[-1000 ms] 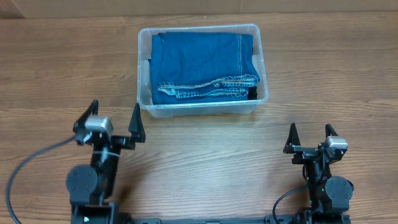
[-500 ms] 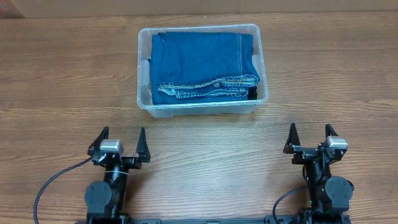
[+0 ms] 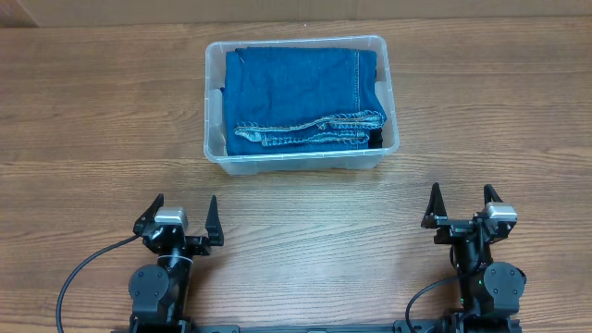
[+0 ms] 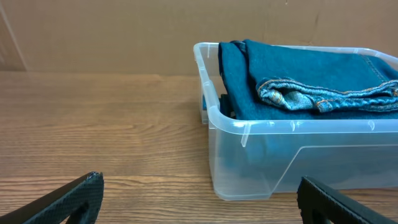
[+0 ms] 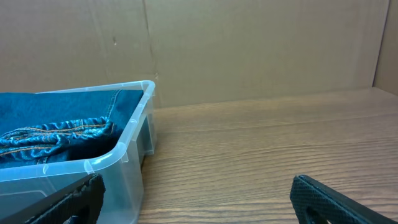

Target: Pack container

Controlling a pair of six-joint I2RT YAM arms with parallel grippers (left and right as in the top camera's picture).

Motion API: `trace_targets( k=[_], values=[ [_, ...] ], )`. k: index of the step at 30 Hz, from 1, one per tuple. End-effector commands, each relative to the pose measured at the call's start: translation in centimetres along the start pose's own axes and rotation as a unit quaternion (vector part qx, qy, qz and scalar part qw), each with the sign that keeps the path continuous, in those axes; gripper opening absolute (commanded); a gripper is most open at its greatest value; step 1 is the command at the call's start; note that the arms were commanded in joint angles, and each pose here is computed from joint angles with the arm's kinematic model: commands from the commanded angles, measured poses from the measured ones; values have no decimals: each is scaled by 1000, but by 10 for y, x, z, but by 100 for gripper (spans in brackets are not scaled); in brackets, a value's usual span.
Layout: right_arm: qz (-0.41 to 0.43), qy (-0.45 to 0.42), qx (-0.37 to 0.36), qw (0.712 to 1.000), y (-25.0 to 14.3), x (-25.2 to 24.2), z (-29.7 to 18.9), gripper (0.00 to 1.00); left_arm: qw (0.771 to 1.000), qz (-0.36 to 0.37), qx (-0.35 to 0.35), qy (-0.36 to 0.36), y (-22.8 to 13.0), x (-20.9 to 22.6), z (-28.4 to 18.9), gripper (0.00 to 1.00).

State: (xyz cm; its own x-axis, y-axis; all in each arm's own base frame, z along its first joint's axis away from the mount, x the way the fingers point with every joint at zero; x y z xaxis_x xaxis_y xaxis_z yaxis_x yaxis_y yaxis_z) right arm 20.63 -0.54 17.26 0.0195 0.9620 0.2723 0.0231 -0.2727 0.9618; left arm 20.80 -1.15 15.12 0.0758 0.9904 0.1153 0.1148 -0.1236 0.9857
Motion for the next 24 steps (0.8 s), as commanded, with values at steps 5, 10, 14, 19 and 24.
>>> trace_targets(
  k=[5, 10, 14, 19, 24],
  values=[
    [3, -2, -2, 1000, -2, -1, 0, 100, 999, 43, -3, 4, 0, 1, 0, 100],
    [3, -2, -2, 1000, -2, -1, 0, 100, 999, 43, -3, 4, 0, 1, 0, 100],
    [3, -2, -2, 1000, -2, -1, 0, 100, 999, 43, -3, 4, 0, 1, 0, 100],
    [3, -2, -2, 1000, -2, -1, 0, 100, 999, 43, -3, 4, 0, 1, 0, 100],
    [3, -2, -2, 1000, -2, -1, 0, 100, 999, 43, -3, 4, 0, 1, 0, 100]
  ],
)
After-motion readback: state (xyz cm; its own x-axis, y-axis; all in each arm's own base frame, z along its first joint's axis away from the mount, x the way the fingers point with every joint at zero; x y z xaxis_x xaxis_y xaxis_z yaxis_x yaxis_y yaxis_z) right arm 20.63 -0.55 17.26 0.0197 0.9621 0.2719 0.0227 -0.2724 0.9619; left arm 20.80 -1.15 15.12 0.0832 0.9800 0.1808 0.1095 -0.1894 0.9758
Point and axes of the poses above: each gripper's point midway between its finger pads, its own z axis out along the fingers, its own x axis along the line the jaws close on, y = z × x, the point moved 4 cm from there along -z, back along the fingers, and after that the axes turned 10 degrees about z, right-handed, at the moved point
